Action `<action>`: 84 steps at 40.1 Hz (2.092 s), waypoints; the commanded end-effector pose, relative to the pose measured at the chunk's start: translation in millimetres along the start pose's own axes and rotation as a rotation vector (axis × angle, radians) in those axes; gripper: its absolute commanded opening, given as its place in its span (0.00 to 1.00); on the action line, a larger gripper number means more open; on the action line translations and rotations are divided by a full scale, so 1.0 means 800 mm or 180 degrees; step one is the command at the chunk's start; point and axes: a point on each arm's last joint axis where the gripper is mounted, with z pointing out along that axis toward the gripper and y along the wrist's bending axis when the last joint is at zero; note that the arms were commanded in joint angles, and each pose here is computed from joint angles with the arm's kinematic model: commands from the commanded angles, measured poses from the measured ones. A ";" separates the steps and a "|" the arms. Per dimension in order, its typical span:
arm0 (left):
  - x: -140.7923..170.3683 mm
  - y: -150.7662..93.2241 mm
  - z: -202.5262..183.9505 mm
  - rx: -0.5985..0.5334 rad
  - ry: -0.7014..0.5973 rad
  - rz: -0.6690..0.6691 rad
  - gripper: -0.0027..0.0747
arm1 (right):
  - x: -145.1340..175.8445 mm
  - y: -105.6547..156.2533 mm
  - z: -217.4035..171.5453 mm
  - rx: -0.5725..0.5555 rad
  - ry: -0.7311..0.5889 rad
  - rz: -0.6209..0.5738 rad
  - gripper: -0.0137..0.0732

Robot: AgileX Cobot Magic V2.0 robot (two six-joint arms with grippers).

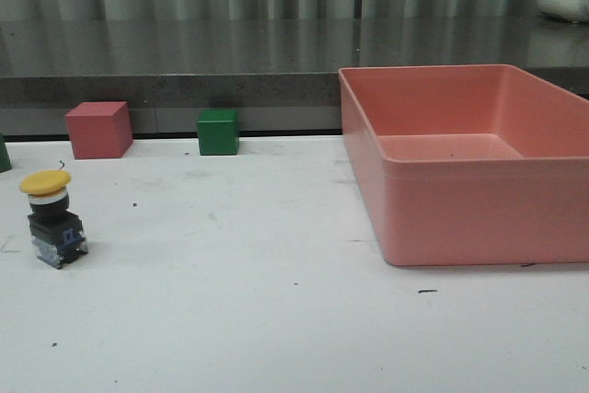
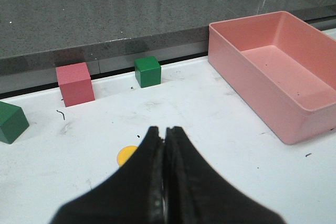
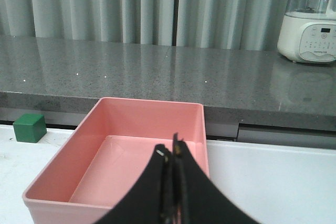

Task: Place and stand button with both arms

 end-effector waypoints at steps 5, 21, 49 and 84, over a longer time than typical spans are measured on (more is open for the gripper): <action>-0.018 -0.001 -0.029 0.0011 -0.0459 -0.0004 0.01 | -0.021 0.001 -0.001 -0.0022 -0.0333 -0.0075 0.09; -0.017 0.000 -0.028 -0.0024 -0.0458 0.0049 0.01 | -0.021 0.001 -0.001 -0.0022 -0.0333 -0.0075 0.09; 0.090 0.015 -0.028 -0.0631 -0.1364 -0.0324 0.01 | -0.021 0.001 -0.001 -0.0022 -0.0333 -0.0075 0.09; 0.172 0.032 0.006 -0.1183 -0.1171 -0.0542 0.01 | -0.021 0.001 -0.001 -0.0022 -0.0333 -0.0075 0.09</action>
